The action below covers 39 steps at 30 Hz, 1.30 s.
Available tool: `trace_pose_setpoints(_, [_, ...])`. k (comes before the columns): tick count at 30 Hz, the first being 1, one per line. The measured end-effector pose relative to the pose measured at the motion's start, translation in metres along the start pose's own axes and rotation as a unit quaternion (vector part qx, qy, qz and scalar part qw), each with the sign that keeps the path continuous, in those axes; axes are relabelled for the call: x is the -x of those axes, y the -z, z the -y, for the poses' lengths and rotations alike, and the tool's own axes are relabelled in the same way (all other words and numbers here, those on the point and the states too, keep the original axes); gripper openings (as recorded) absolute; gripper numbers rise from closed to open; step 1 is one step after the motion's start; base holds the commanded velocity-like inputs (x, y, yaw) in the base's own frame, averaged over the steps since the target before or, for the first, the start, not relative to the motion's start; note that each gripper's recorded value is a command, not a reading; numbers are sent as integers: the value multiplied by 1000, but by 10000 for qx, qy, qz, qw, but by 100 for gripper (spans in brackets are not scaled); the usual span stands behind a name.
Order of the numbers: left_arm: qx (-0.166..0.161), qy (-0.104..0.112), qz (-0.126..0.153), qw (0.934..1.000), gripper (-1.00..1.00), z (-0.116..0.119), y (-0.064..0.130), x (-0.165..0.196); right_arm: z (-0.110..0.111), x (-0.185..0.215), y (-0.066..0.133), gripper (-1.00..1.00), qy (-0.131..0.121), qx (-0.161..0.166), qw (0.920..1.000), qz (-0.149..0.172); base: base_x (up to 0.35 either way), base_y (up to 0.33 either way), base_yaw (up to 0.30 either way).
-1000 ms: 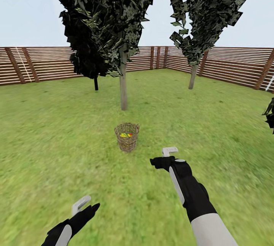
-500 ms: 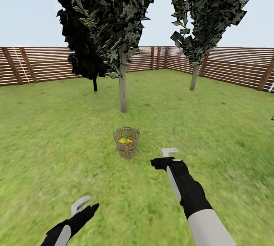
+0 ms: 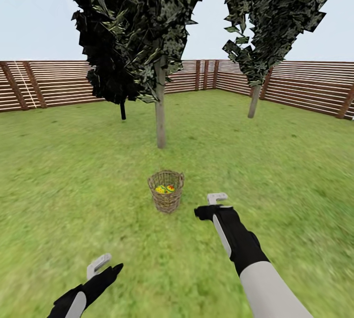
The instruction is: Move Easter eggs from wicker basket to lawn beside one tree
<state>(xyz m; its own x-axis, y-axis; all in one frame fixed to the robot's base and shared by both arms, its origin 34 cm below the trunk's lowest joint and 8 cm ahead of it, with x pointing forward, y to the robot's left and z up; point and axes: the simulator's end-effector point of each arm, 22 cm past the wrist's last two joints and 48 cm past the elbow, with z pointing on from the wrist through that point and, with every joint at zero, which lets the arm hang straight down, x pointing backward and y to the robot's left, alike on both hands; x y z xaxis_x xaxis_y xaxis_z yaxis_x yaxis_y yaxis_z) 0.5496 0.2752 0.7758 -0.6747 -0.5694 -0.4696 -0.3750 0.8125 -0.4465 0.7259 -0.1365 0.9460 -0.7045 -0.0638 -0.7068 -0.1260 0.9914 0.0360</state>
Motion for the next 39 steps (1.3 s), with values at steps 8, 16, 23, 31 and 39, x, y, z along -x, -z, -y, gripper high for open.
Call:
trace_pose_setpoints(8, [-5, 7, 17, 10000, 100, -3, 1, 1, 4, 7, -1, 100, -16, -20, 9997, 255, 307, 136, 0])
trace_pose_setpoints(16, [89, 38, -83, 9999, 100, -16, 4, -14, 3, 7, 0, 100, 10, -28, 9997, 251, 308, 115, 0])
trace_pose_setpoints(23, [152, 62, -174, 9997, 100, -23, 5, -22, 3, 3, 0, 100, 10, -27, 9999, 156, 309, 104, 0])
trace_pose_setpoints(31, [193, 75, -270, 9994, 100, -30, 4, -28, 3, -2, -1, 100, -17, -25, 10000, 46, 310, 100, 0])
trace_pose_setpoints(39, [198, 79, -293, 9993, 100, -31, 4, -28, 2, -10, -2, 100, -16, -26, 9998, -190, 311, 93, 0])
